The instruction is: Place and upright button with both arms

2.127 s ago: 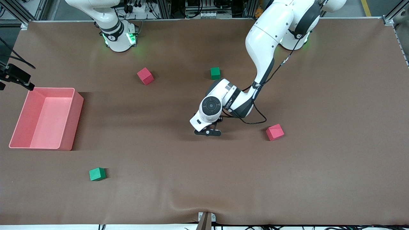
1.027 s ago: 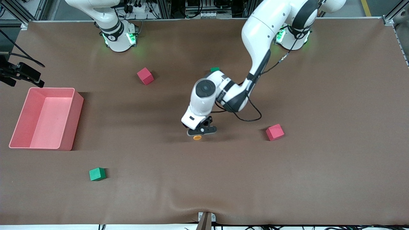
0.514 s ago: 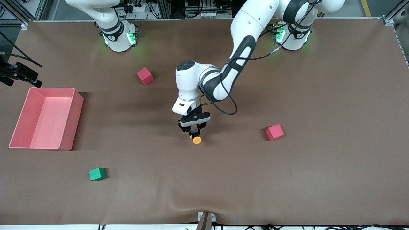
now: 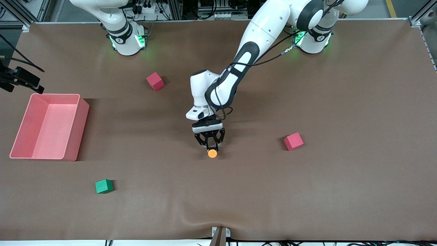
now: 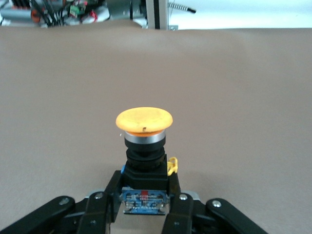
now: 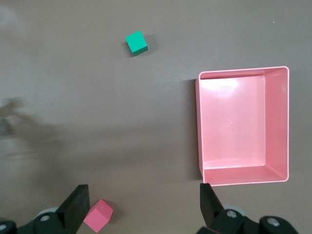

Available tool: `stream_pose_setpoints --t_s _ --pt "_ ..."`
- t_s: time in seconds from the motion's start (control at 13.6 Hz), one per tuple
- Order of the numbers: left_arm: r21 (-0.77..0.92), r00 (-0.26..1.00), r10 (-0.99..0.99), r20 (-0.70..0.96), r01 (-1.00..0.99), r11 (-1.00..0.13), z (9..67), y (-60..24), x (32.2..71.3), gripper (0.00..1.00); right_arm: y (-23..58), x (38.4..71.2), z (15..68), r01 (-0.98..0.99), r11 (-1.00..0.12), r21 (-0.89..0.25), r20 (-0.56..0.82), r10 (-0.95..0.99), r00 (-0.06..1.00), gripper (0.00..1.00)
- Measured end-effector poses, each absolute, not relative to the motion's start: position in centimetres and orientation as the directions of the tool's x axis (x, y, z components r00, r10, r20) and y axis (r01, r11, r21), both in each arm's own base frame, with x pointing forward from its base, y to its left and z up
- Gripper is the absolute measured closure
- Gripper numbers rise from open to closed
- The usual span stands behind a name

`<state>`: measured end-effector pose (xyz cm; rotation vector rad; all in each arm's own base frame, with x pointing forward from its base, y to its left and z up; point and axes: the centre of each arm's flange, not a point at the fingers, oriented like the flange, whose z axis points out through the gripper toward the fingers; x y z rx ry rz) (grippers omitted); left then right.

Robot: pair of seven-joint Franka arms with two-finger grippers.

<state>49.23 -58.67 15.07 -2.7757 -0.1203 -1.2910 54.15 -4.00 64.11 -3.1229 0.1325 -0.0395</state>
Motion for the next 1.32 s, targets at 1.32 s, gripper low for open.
stream_pose_setpoints --t_s 1.32 --pt "-0.005 0.507 0.034 0.861 0.076 -0.997 10.0 -57.1 47.9 0.59 -4.0 54.1 64.1 -0.085 -0.996 -0.017 0.025 -0.085 0.996 0.00"
